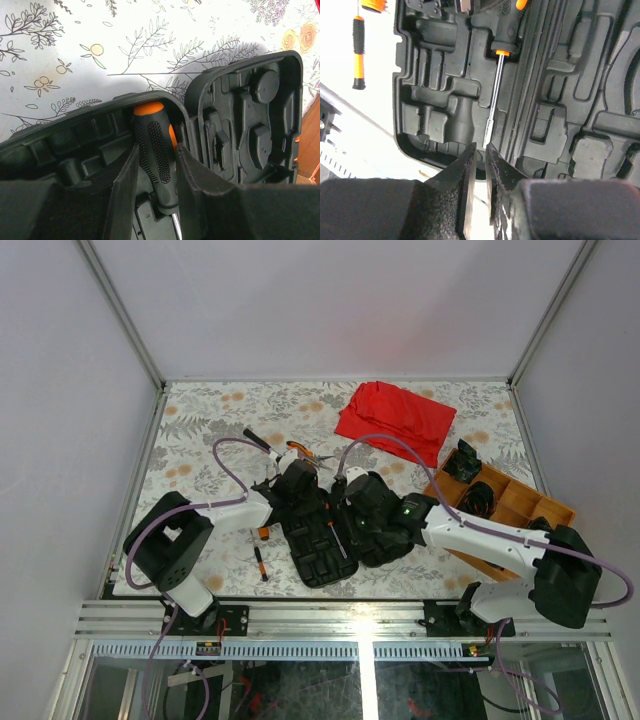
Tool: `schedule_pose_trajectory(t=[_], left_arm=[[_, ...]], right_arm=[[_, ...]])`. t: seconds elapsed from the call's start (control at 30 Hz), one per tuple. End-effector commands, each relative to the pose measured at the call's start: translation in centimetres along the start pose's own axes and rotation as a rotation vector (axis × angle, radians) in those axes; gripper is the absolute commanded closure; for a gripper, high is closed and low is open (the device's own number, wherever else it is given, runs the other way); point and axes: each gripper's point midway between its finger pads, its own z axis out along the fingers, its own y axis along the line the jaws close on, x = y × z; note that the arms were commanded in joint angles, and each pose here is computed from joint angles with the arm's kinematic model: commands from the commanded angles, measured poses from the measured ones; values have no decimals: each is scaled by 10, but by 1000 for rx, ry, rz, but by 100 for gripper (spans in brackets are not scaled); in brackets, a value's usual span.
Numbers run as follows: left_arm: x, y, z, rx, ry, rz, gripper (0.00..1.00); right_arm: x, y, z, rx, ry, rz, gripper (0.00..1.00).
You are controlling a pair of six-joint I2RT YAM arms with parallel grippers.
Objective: Sort the tools into containers
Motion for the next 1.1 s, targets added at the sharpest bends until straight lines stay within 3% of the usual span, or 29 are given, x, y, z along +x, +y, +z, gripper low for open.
schedule_pose_trajectory(t=[0.0, 0.47, 1.07], left_arm=[[73, 89, -8, -293, 251, 101, 100], [75, 87, -7, -291, 254, 104, 100], [78, 82, -6, -286, 263, 117, 100]], right_arm=[[10, 1, 11, -3, 49, -4, 81], [48, 5, 41, 23, 161, -10, 85], [52, -9, 53, 111, 166, -24, 85]])
